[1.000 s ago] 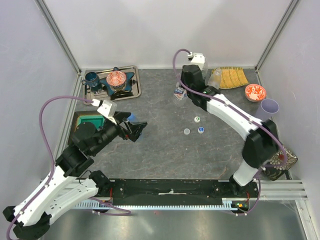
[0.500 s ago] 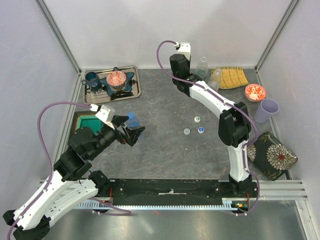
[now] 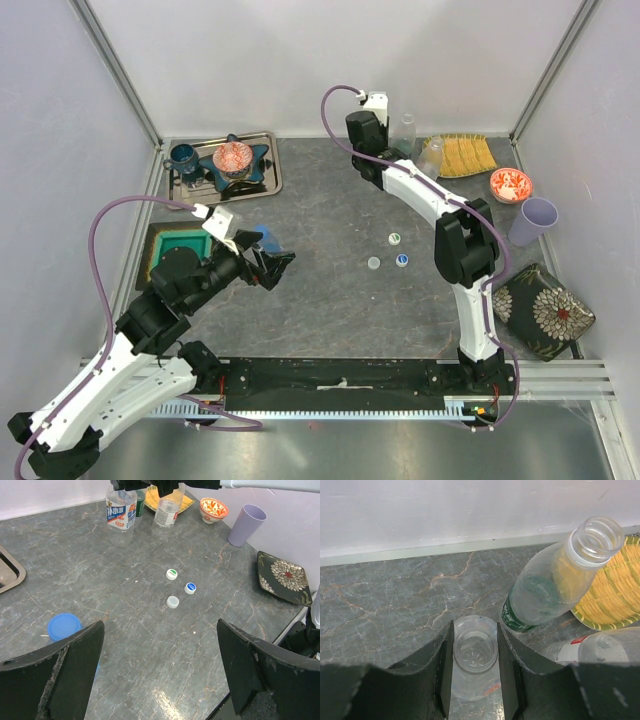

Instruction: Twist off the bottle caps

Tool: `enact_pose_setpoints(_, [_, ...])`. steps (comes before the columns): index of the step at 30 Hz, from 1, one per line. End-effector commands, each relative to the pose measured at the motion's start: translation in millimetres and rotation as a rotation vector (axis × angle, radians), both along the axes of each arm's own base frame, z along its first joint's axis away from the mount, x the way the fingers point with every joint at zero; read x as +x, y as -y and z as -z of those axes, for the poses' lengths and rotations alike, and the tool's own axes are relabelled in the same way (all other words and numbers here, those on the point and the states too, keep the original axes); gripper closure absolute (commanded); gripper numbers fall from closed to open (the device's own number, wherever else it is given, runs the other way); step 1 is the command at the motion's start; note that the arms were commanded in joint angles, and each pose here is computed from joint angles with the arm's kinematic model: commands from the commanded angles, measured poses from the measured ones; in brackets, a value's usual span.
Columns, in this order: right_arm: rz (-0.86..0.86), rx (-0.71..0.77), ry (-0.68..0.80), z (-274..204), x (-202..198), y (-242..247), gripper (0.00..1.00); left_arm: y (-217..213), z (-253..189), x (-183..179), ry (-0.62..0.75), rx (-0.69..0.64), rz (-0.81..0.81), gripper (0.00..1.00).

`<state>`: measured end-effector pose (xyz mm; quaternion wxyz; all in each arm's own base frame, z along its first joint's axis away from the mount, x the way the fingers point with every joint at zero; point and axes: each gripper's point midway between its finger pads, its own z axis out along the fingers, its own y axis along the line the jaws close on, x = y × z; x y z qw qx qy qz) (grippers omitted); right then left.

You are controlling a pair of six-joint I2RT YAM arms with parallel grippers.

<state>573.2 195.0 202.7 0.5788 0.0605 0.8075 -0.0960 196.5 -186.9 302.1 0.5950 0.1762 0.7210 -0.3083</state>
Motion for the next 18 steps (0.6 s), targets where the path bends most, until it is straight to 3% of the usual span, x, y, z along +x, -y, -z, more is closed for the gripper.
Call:
enact_pose_setpoints(1, [0.007,0.025,0.005,-2.6,3.4,0.0,1.0,1.9,-2.0,1.4,0.033,0.013,0.014,0.0])
enact_pose_setpoints(3, [0.015,0.033,-0.001,0.1,2.9,1.8,0.96,2.2,-0.6,1.9,0.028,0.012,0.012,0.01])
enact_pose_setpoints(7, [0.03,0.036,-0.009,2.6,1.2,4.8,0.7,7.8,-0.7,-0.9,0.022,0.0,0.043,0.01])
enact_pose_setpoints(12, [0.042,0.039,-0.01,-0.7,-0.5,9.5,0.49,9.0,-2.4,-1.1,0.022,0.0,0.049,0.01])
enact_pose_setpoints(18, [0.047,0.072,0.025,-20.6,-0.9,11.5,0.42,10.3,1.1,-2.0,0.007,-0.005,0.054,0.01])
